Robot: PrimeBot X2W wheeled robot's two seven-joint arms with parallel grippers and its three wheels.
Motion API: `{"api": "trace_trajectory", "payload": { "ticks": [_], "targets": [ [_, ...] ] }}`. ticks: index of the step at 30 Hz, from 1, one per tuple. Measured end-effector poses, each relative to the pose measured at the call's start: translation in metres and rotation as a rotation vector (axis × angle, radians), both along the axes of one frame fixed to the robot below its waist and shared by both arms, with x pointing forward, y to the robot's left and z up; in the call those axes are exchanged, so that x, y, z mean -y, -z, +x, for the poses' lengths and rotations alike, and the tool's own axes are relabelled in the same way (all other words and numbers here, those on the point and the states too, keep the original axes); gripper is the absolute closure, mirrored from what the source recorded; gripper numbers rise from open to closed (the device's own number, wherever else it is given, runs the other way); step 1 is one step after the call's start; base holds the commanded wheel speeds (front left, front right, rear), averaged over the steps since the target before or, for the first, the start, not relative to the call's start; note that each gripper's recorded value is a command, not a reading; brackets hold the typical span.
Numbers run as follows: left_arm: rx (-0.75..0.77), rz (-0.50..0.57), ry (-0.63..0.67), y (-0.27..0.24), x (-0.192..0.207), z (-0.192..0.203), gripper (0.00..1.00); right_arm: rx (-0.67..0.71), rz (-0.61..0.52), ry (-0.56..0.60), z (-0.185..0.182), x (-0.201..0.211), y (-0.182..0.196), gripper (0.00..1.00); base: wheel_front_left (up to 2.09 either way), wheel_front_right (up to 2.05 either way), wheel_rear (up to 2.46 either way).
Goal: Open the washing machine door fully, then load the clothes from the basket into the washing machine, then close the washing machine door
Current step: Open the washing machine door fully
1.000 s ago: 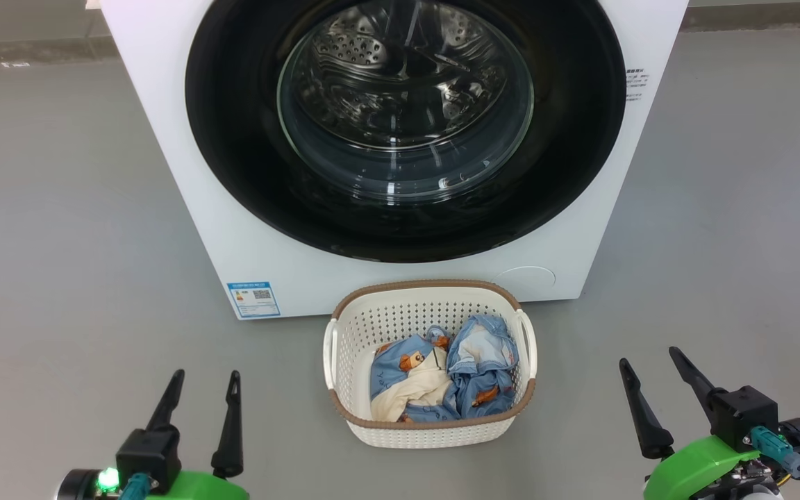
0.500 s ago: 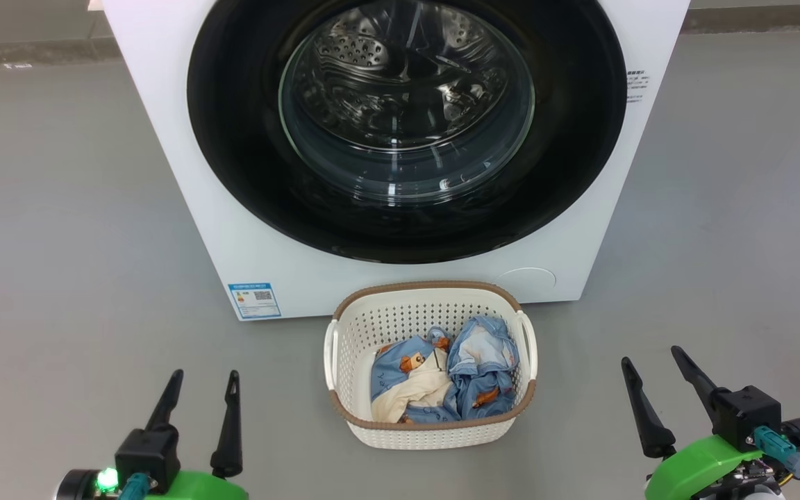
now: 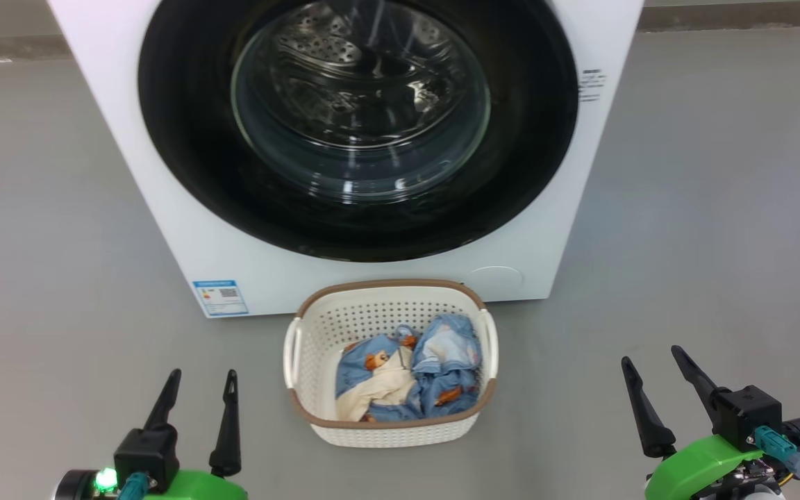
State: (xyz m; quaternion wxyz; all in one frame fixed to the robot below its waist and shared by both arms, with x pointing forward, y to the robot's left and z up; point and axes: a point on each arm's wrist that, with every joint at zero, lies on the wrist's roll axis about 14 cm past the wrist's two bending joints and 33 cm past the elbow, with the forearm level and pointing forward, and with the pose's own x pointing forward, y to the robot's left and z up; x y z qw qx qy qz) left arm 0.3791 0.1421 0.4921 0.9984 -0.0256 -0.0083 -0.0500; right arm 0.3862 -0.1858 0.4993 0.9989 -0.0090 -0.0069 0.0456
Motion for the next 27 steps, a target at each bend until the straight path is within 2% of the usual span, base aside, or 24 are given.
{"api": "trace_trajectory", "payload": {
  "ticks": [16,27],
  "targets": [
    [-0.004,-0.003,-0.001,0.0013,0.0006,0.0022,0.00,-0.004,0.001,0.005,0.0016,0.0016,0.0013,0.00,1.19,1.19,-2.37],
    [0.001,-0.004,0.002,-0.0003,0.0028,0.0019,0.00,0.008,0.007,0.007,0.0032,0.0021,-0.0029,0.00,0.48,0.48,-0.95]
  ]
}}
